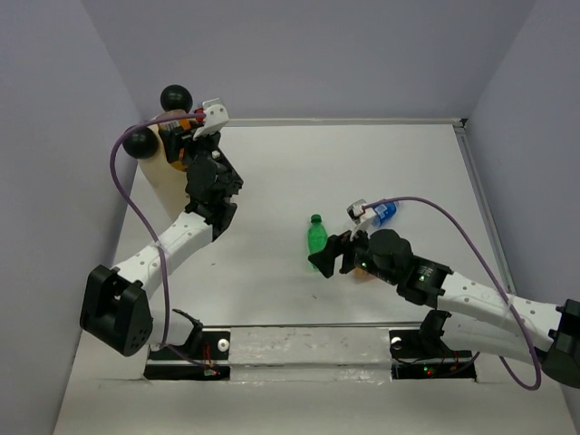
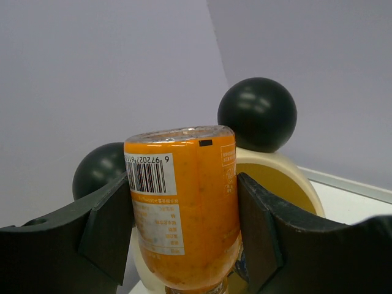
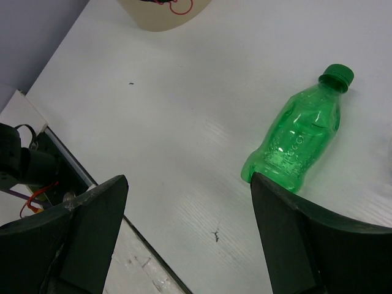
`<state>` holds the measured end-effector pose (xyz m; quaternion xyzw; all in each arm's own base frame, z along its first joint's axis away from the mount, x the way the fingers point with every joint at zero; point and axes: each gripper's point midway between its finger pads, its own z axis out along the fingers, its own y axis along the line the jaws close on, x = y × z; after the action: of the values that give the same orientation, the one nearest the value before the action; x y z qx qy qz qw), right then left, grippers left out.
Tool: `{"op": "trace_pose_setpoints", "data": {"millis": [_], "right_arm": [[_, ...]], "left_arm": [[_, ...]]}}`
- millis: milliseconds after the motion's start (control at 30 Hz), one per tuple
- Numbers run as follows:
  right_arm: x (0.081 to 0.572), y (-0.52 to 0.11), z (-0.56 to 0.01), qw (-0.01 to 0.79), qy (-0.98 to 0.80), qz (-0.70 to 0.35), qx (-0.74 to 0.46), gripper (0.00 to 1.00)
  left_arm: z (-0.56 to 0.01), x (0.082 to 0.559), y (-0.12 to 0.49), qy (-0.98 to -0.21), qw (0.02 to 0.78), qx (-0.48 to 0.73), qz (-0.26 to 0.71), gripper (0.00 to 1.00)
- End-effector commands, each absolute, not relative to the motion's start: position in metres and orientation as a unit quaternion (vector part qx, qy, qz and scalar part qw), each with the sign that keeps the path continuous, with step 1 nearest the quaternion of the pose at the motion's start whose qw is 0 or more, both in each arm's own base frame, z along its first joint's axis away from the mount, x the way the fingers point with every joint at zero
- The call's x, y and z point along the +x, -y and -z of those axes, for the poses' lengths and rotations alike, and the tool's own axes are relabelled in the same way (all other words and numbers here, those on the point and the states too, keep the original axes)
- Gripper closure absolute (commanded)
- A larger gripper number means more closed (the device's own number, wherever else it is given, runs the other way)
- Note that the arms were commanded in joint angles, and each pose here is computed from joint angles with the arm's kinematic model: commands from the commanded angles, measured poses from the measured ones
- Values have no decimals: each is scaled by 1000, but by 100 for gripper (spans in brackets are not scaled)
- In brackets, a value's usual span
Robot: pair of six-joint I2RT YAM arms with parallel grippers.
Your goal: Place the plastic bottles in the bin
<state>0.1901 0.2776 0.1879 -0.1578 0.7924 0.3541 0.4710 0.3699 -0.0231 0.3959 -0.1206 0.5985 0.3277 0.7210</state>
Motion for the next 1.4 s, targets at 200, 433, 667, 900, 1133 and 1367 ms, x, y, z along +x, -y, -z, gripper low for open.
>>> {"op": "trace_pose_setpoints", "data": {"millis": [200, 433, 667, 900, 1133, 1367], "right_arm": [[197, -286, -196, 488, -775, -375, -146, 14], [196, -287, -194, 486, -775, -378, -145, 14], [196, -284, -196, 492, -772, -377, -142, 14], [195, -281, -203, 497, -768, -380, -141, 14], [195, -282, -201, 492, -772, -377, -142, 14], [205, -278, -197, 485, -797, -337, -131, 12]], "left_arm": [[-395, 368, 15, -545, 761, -155, -317, 56], [-379, 375, 19, -548, 762, -149, -311, 50], [-363, 378, 21, -553, 755, -143, -322, 32], [-362, 379, 20, -558, 750, -151, -321, 5], [-375, 375, 18, -558, 754, -168, -303, 1], [-417, 367, 33, -563, 779, -162, -223, 1]]}}
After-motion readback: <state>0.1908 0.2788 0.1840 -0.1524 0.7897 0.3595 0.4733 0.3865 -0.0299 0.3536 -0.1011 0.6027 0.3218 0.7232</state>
